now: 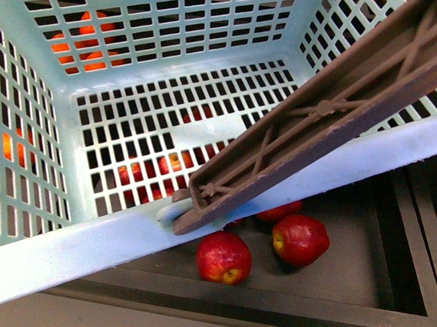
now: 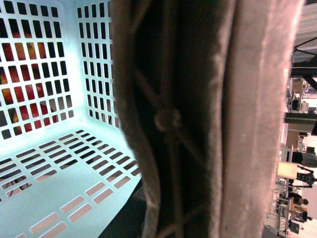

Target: Pick mango and avocado into basket

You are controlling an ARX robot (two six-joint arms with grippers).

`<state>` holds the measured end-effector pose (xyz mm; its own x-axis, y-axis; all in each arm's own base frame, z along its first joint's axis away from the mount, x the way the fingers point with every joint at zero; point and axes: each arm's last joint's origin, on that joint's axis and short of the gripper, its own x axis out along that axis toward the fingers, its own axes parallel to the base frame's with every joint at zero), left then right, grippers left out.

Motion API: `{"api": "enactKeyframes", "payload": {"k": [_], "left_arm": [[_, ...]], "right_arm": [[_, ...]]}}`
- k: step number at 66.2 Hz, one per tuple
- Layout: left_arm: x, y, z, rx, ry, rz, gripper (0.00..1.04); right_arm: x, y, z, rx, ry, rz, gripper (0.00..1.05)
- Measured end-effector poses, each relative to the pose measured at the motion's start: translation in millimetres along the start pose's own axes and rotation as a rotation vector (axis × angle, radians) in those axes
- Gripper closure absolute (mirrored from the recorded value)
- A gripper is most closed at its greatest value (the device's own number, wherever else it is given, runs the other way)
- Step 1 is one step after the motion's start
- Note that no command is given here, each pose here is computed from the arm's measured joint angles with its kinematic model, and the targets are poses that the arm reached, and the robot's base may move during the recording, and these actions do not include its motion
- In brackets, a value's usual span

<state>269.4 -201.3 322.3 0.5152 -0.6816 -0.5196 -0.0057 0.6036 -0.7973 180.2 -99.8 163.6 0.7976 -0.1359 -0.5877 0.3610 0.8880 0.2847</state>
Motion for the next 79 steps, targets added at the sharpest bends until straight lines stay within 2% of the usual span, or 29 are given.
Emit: {"api": "enactKeyframes", "payload": {"k": [16,22,34,48,68,79], "left_arm": [[0.0,0.0,-0.1,0.0,0.002,-0.001,0.9],[-0.1,-0.1,0.0,0.0,0.001,-0.001,0.9],[0.0,0.0,0.0,0.0,0.0,0.0,0.9],[0.0,0.0,-0.1,0.0,0.003,-0.002,0.9],[0.0,0.0,0.0,0.0,0.0,0.0,0.9],[-0.1,-0.1,0.0,0.0,0.0,-0.001,0.9]], "right_arm": [[94.3,-30.4,24.8,0.016,0.053,-0.131,0.09],[142.0,-47.7,22.3,0.086,0.128,-0.199,0.09],[202.6,-64.6,5.5,0.176,0.242,-0.28,0.09],[245.8,-60.2,-3.3,0.243,0.291,-0.289,0.09],[287.4,-41.9,10.2,0.288,0.282,-0.284,0.09],[300.0,-40.8,14.5,0.288,0.281,-0.302,0.09]]}}
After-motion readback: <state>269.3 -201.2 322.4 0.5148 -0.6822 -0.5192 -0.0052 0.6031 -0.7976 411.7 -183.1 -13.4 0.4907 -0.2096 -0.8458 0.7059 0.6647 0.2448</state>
